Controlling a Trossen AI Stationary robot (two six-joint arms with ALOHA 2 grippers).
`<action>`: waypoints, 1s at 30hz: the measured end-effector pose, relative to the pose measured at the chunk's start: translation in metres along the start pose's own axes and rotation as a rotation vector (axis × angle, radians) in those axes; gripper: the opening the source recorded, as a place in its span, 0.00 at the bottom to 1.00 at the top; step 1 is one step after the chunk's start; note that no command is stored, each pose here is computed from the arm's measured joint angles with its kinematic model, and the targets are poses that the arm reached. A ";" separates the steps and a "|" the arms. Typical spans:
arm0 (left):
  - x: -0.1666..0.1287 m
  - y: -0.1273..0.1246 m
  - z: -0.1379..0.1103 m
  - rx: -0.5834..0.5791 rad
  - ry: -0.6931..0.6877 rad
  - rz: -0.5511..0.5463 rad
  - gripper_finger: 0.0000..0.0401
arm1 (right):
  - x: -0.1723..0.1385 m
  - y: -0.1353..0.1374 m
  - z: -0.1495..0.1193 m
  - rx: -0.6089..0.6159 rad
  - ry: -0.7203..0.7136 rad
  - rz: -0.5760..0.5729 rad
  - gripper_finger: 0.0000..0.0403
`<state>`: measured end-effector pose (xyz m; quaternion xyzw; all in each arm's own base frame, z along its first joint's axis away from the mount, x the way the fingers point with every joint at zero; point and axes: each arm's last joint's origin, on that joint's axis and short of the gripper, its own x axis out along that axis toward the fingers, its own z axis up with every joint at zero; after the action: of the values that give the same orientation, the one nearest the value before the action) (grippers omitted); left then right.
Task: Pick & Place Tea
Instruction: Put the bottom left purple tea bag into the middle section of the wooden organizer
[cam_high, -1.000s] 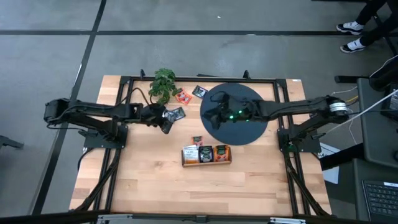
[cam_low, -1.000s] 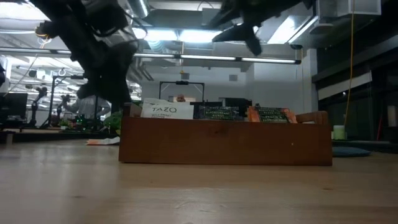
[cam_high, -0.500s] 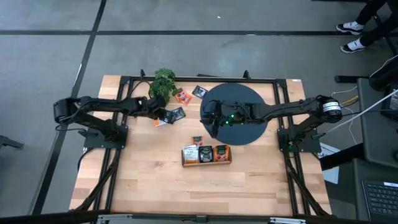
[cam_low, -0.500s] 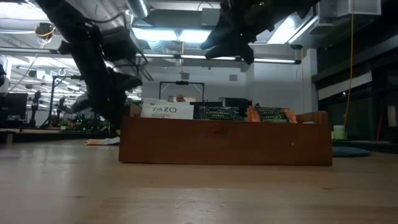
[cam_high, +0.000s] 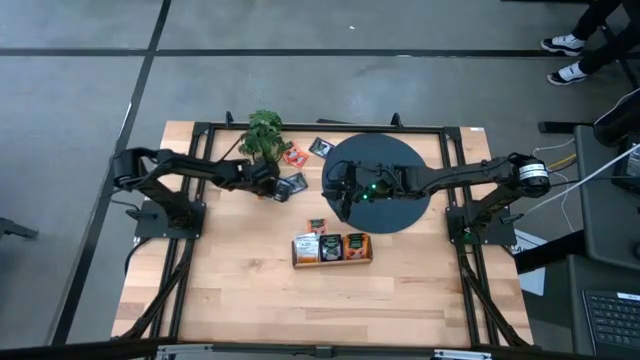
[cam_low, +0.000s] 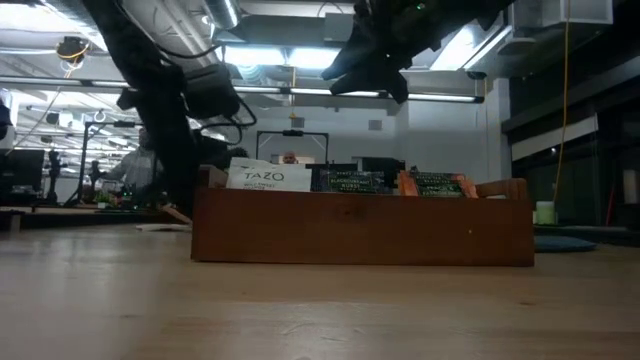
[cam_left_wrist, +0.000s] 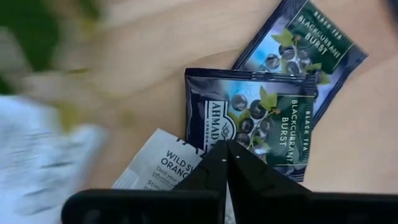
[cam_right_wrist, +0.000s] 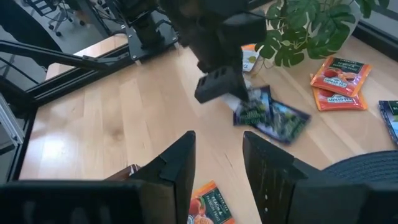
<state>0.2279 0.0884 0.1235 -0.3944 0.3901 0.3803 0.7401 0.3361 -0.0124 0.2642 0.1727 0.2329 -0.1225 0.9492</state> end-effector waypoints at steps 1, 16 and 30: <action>0.002 -0.004 0.000 -0.015 -0.015 -0.028 0.01 | 0.000 0.000 0.000 0.000 0.001 0.000 0.34; 0.030 -0.037 -0.024 -0.112 -0.048 -0.166 0.01 | 0.017 -0.030 -0.010 0.301 0.166 0.000 0.34; 0.030 -0.042 -0.025 -0.085 -0.041 -0.188 0.01 | 0.080 -0.040 -0.050 0.443 0.337 0.168 0.38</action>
<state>0.2694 0.0574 0.0997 -0.4522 0.3197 0.3334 0.7630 0.3730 -0.0417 0.1731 0.4124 0.3398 -0.0610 0.8431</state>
